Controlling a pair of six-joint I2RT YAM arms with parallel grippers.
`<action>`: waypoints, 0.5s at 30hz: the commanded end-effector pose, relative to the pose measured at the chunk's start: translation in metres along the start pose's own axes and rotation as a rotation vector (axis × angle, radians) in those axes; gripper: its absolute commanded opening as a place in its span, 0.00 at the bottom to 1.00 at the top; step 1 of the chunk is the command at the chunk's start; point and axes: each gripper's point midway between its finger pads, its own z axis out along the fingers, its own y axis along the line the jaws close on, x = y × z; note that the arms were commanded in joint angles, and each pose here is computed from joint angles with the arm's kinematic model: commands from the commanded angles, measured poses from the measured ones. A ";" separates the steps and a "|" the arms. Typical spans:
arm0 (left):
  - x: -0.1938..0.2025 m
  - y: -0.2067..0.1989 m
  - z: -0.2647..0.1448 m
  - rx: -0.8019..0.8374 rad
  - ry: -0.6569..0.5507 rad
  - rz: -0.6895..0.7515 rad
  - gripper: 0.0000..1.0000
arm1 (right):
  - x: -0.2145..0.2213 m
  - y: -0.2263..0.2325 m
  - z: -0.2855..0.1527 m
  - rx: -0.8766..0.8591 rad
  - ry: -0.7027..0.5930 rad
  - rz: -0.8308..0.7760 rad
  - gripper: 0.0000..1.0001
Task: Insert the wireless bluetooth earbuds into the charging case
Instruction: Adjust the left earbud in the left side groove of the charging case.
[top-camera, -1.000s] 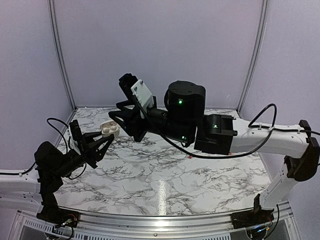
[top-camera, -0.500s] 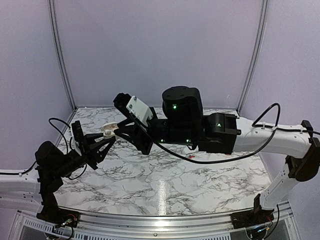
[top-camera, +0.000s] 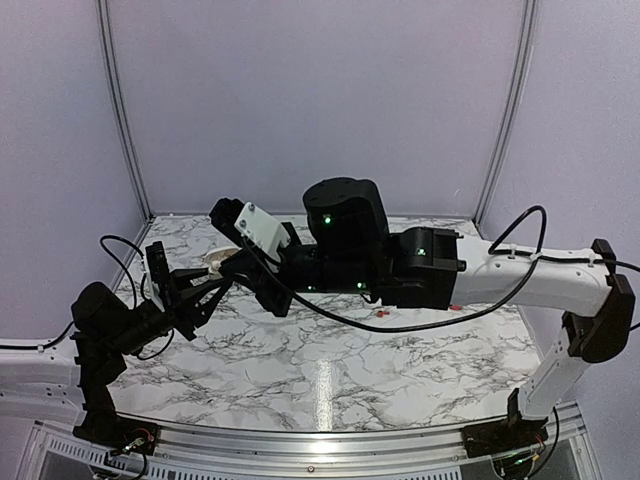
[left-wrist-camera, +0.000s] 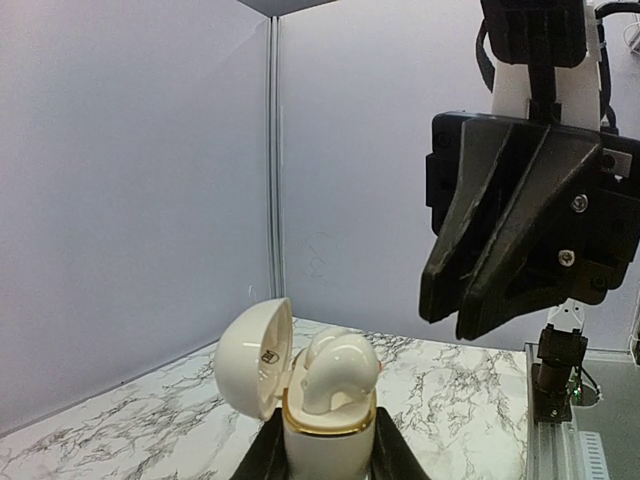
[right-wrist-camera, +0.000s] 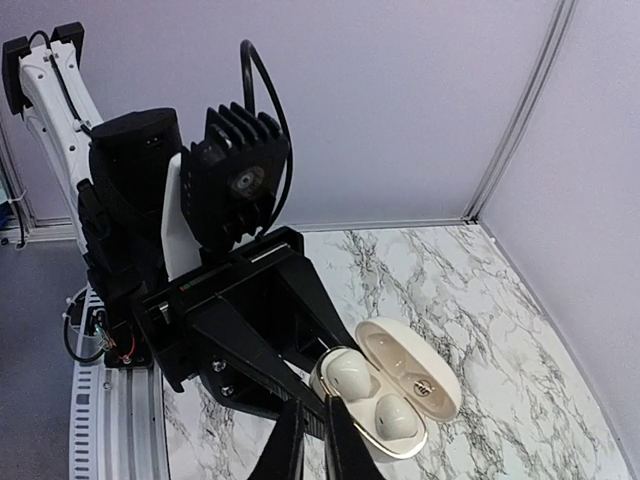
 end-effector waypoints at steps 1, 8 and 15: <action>-0.023 -0.002 0.004 0.014 -0.058 0.014 0.00 | -0.019 0.004 0.003 -0.015 -0.038 0.009 0.08; -0.023 -0.004 0.004 0.022 -0.058 0.018 0.00 | -0.013 0.008 0.012 -0.033 -0.020 0.009 0.07; -0.023 -0.005 0.003 0.025 -0.059 0.019 0.00 | -0.008 -0.004 0.014 0.031 0.000 0.017 0.06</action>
